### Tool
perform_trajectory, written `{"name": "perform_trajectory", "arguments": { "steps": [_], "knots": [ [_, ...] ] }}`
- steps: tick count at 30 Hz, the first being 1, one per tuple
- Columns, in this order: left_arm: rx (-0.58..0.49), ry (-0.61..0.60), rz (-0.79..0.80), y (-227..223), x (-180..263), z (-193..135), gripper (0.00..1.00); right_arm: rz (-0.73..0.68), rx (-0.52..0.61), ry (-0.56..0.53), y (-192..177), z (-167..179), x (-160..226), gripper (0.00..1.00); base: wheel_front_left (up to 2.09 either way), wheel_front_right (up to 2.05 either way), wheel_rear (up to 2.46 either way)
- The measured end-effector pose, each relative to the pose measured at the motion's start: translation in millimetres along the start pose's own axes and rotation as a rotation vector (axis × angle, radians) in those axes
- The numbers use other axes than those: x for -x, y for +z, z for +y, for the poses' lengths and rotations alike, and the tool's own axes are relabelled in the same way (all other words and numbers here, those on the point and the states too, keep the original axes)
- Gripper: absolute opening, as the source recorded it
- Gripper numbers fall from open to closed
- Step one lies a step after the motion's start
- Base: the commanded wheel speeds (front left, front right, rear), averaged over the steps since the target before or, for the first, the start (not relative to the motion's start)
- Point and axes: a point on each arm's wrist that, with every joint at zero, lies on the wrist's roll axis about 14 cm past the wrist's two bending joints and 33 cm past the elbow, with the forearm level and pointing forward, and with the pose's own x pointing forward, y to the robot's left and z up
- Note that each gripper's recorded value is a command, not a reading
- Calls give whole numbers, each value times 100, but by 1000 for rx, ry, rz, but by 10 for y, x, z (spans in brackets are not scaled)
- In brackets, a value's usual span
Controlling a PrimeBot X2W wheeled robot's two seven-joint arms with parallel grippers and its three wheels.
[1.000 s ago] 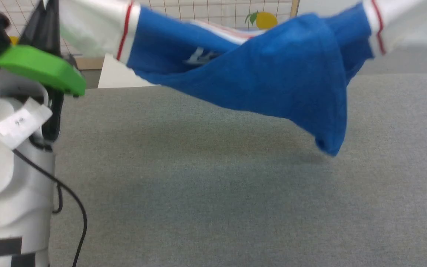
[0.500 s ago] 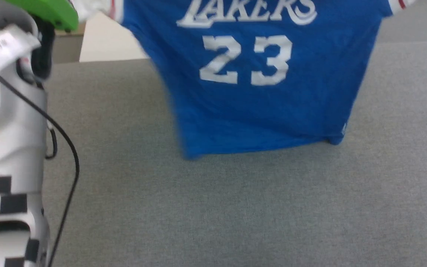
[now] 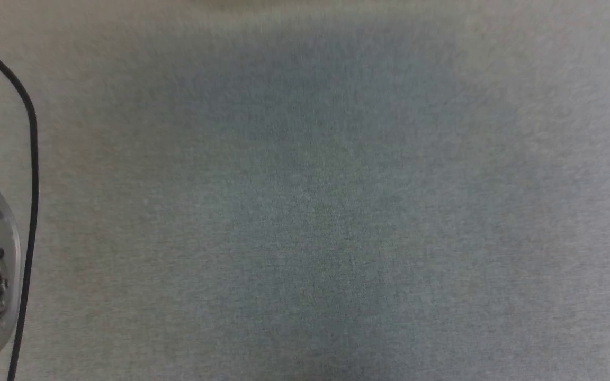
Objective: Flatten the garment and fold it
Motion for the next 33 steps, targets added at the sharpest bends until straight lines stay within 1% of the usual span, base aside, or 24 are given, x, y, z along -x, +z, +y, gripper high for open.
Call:
{"name": "perform_trajectory", "arguments": {
  "steps": [2, 4, 7, 9, 12, 16, 20, 24, 27, 31, 33],
  "knots": [
    [13, 6, 16, -233, 14, 55, 0, 16, 0, 8, -238, 49, -23, 0, 0, 0, 0],
    [15, -5, 68, -527, 71, 80, 0, 50, 5, 21, -496, 98, -16, 0, 0, 0, 0],
    [19, -16, 195, -1073, 282, 127, 0, 134, -5, 44, -956, 174, 76, 0, 0, 0, 0],
    [24, -19, 319, -1505, 557, 182, 0, 219, -17, 65, -1342, 235, 237, 0, 0, 0, 0],
    [17, -30, 511, -2004, 1053, 225, 0, 339, -31, 105, -1777, 334, 555, 0, 0, 0, 0],
    [29, -25, 744, -2408, 1792, 290, 0, 489, -51, 164, -2172, 447, 1066, 0, 0, 0, 0],
    [90, 24, 938, -2548, 2523, 360, 0, 647, -79, 236, -2441, 577, 1709, 0, 0, 0, 0],
    [156, 66, 1078, -2497, 3151, 354, 0, 760, -100, 235, -2504, 458, 2262, 0, 0, 0, 0],
    [221, 86, 1160, -2353, 3601, 277, 0, 868, -109, 215, -2521, 322, 2761, 0, 0, 0, 0],
    [321, 117, 1211, -2096, 4014, 153, 0, 1005, -108, 193, -2490, 187, 3357, 0, 0, 0, 0],
    [347, 125, 1243, -1939, 4227, 101, 0, 1062, -102, 185, -2432, 136, 3622, 0, 0, 0, 0]
  ]
}}
